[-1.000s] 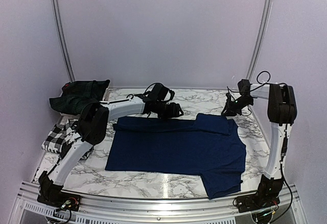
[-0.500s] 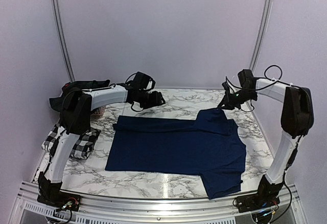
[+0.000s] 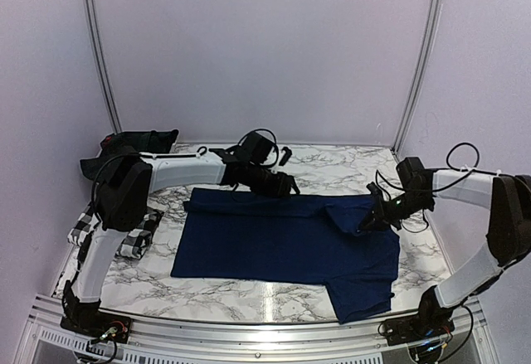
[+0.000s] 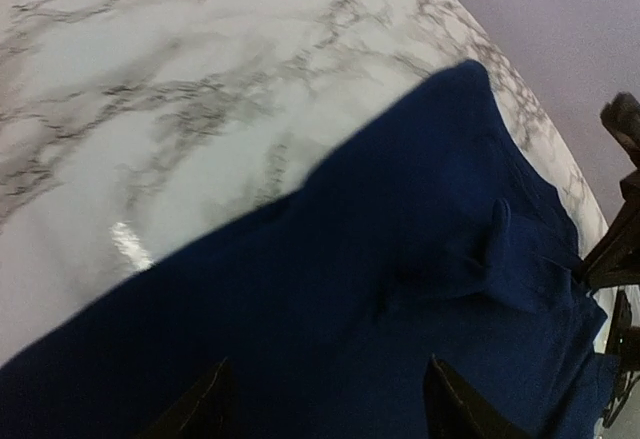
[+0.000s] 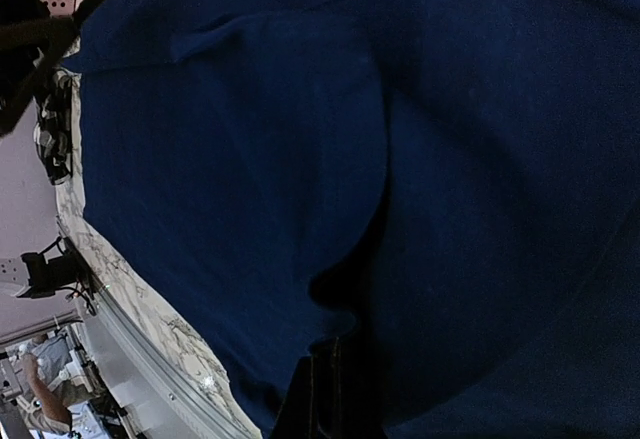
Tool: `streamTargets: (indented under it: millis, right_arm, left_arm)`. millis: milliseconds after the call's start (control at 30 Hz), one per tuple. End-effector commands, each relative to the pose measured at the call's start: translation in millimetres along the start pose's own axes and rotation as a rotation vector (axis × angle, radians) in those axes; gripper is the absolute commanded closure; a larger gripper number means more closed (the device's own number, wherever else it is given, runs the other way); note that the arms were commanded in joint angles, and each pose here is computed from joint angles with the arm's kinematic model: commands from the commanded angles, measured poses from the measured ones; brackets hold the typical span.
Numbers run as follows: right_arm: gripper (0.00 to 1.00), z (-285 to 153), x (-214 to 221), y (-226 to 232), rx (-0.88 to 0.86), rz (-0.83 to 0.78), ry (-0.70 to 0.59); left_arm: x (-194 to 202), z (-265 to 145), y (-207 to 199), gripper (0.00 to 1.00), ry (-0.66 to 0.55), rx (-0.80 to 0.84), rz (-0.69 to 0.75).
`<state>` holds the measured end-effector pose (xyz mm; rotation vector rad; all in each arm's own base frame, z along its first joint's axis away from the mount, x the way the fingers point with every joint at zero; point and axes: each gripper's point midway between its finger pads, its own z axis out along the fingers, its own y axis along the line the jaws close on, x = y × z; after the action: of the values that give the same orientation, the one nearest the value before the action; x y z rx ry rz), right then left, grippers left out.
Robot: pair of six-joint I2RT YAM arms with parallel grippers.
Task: Fold and stack the mixed laundry pile
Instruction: Smooth out the 1/3-folded T-shirt at the center of the board.
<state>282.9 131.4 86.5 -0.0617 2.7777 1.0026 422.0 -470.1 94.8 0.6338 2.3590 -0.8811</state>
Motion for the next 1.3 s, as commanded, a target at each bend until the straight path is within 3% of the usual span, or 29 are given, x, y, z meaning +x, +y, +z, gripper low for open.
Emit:
streamTargets:
  millis: [0, 367, 800, 1100, 1267]
  right_arm:
    - [1.0, 4, 18, 5, -0.046, 0.018, 0.005]
    - [1.0, 12, 38, -22, 0.061, 0.091, 0.043]
    - [1.0, 9, 36, -29, 0.111, 0.144, 0.021]
    - [1.0, 8, 34, -27, 0.104, 0.143, 0.017]
    - [1.0, 7, 33, -25, 0.103, 0.143, 0.011]
  left_arm:
    - [22, 3, -92, 0.33, -0.017, 0.14, 0.226]
    - [49, 29, -149, 0.33, -0.057, 0.211, 0.496]
    - [55, 73, -175, 0.34, -0.121, 0.168, 0.737]
    - [57, 102, -169, 0.49, -0.147, 0.122, 0.718]
    - [65, 106, -161, 0.71, -0.119, 0.099, 0.74]
